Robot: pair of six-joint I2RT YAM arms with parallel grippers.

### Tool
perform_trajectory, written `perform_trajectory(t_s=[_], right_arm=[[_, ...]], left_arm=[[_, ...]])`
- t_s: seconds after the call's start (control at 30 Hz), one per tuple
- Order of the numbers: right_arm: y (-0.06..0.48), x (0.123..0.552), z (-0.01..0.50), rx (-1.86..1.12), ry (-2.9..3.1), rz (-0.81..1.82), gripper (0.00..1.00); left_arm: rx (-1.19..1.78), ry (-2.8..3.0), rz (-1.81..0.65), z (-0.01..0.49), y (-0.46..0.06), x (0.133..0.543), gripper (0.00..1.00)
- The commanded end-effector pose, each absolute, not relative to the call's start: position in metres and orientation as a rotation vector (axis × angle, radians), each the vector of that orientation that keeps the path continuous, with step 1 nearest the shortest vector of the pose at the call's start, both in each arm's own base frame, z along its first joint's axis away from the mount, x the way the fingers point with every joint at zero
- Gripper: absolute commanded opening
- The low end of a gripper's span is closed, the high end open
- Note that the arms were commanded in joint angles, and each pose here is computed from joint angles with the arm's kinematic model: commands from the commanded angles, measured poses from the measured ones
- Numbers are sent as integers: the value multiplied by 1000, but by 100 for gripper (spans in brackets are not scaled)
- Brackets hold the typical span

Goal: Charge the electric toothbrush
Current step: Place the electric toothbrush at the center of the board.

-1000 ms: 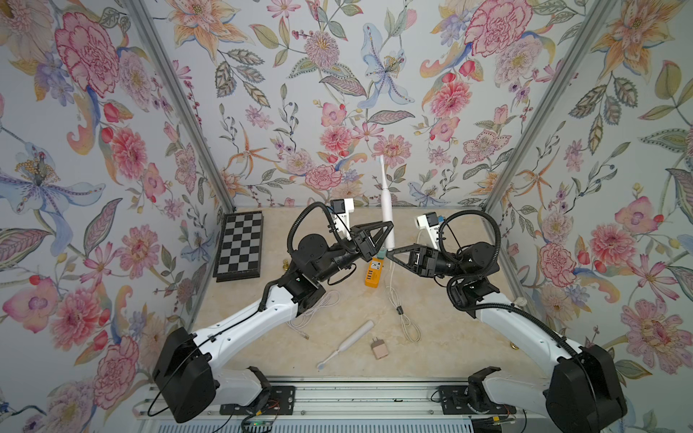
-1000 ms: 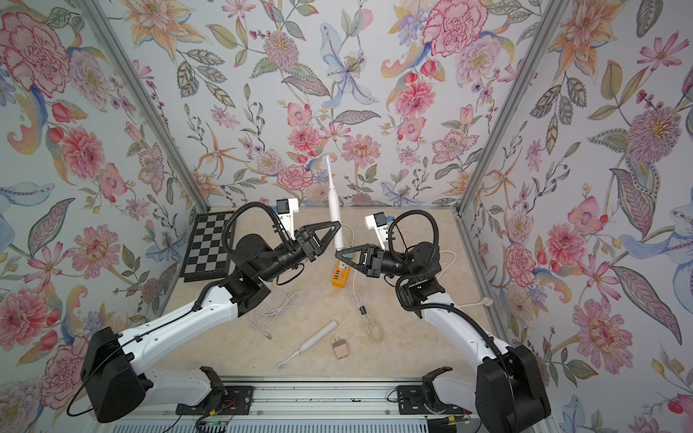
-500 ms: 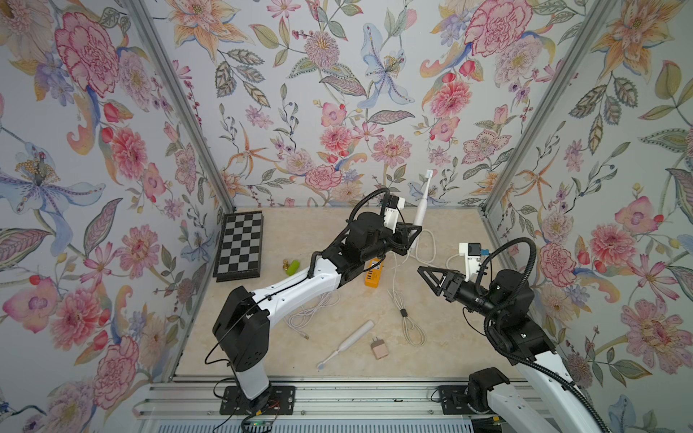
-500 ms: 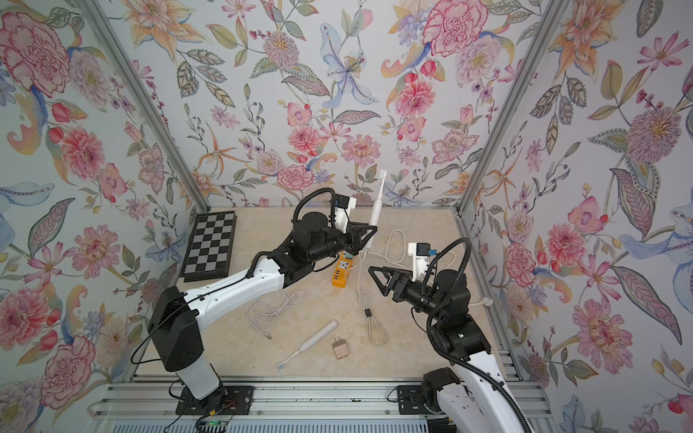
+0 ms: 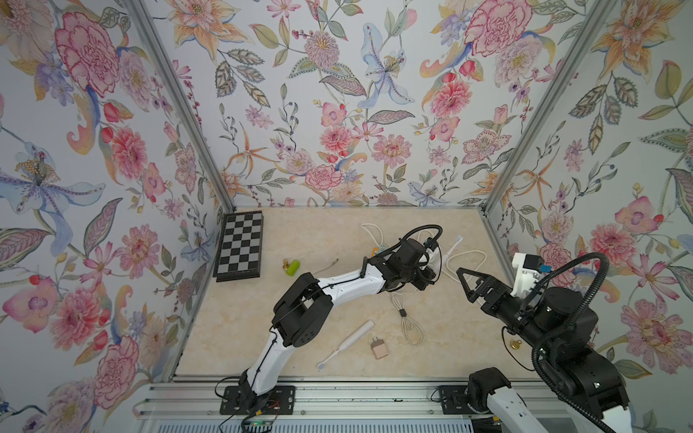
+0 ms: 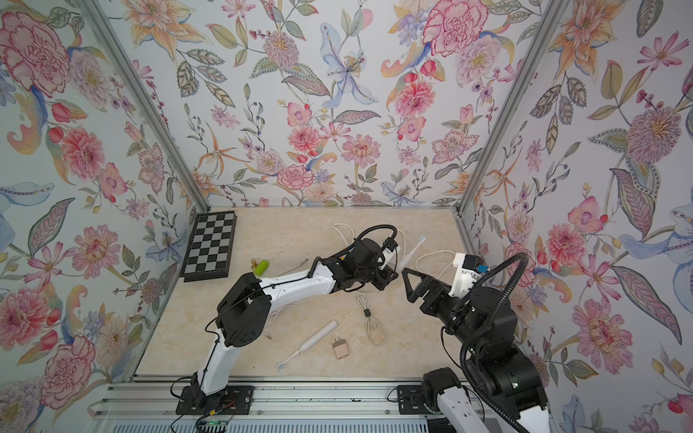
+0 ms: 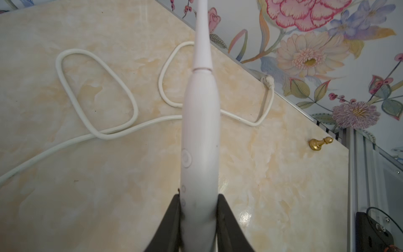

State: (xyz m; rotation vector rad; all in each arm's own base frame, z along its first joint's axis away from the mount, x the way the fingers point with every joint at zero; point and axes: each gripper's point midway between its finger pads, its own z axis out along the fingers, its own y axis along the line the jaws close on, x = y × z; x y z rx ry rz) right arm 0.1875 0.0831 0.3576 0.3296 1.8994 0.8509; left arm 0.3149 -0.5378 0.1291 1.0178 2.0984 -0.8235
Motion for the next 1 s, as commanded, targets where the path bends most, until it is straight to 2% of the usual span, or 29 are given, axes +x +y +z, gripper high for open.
perform_trajectory(t_s=[0.0, 0.27, 0.5, 0.7, 0.9, 0.97], right_arm=[[71, 191, 361, 443, 1916, 809, 100], [80, 209, 354, 545, 1975, 860, 100], [88, 218, 349, 577, 2010, 894, 99], [96, 222, 349, 581, 2019, 947, 100], [103, 223, 353, 565, 2018, 991, 100], [102, 224, 355, 559, 2005, 991, 100]], left_arm=[[1208, 2085, -742, 112, -549, 289, 0], [1339, 2142, -653, 64, -559, 263, 0], [1365, 2191, -560, 39, -566, 265, 1], [1381, 2206, -463, 21, -563, 268, 9], [1387, 2201, -453, 29, -563, 267, 31], [1373, 2185, -479, 41, -567, 268, 35]])
